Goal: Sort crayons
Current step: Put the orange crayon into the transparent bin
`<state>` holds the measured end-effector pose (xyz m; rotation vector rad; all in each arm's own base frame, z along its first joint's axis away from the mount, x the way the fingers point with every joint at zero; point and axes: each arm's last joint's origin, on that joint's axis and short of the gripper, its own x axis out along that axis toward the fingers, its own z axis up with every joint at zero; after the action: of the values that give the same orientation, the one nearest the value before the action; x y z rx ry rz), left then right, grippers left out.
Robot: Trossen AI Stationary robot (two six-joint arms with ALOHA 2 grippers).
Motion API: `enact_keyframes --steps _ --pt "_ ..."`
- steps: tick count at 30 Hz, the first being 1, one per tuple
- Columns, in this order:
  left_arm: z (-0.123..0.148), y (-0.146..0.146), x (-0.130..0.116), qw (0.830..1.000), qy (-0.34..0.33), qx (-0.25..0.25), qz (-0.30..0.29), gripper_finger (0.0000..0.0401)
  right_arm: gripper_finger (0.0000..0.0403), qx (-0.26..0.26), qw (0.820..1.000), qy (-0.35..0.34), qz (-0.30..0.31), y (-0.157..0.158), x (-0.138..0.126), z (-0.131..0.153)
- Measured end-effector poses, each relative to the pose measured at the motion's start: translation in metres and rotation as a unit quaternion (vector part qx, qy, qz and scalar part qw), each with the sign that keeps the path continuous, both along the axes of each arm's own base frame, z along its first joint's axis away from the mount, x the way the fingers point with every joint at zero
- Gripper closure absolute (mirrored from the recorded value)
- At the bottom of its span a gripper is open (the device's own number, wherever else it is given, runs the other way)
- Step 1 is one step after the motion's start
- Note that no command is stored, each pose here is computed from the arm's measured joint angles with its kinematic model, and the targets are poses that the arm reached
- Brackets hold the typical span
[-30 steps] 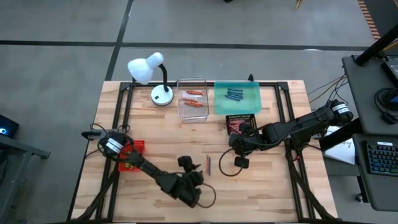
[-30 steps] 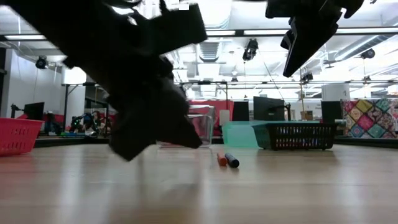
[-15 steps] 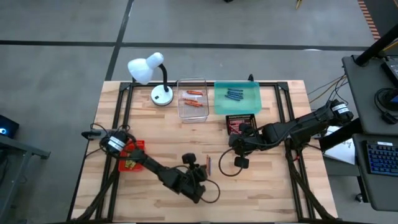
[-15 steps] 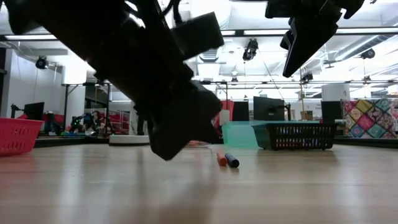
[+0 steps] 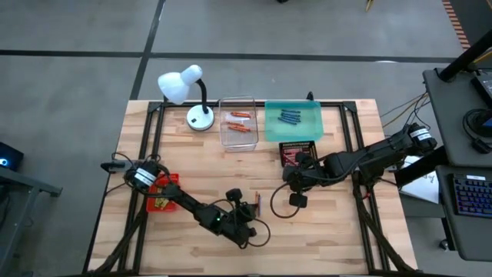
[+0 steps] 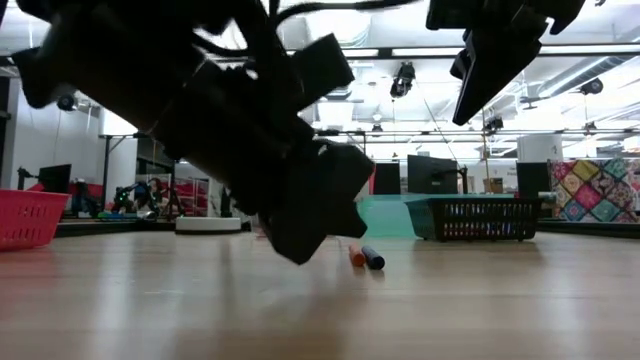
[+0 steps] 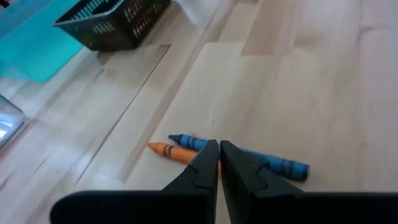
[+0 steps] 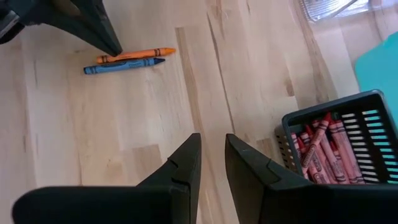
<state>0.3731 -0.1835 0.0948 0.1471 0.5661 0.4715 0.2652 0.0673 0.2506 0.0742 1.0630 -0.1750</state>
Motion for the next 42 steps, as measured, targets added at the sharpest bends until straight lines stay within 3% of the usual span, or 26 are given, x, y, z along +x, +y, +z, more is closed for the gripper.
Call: enact_keyframes --steps 42 --pt "-0.009 0.007 0.000 1.000 0.020 0.006 0.016 0.0401 0.0341 -0.002 1.000 0.006 -0.005 -0.001 -0.004 -0.019"
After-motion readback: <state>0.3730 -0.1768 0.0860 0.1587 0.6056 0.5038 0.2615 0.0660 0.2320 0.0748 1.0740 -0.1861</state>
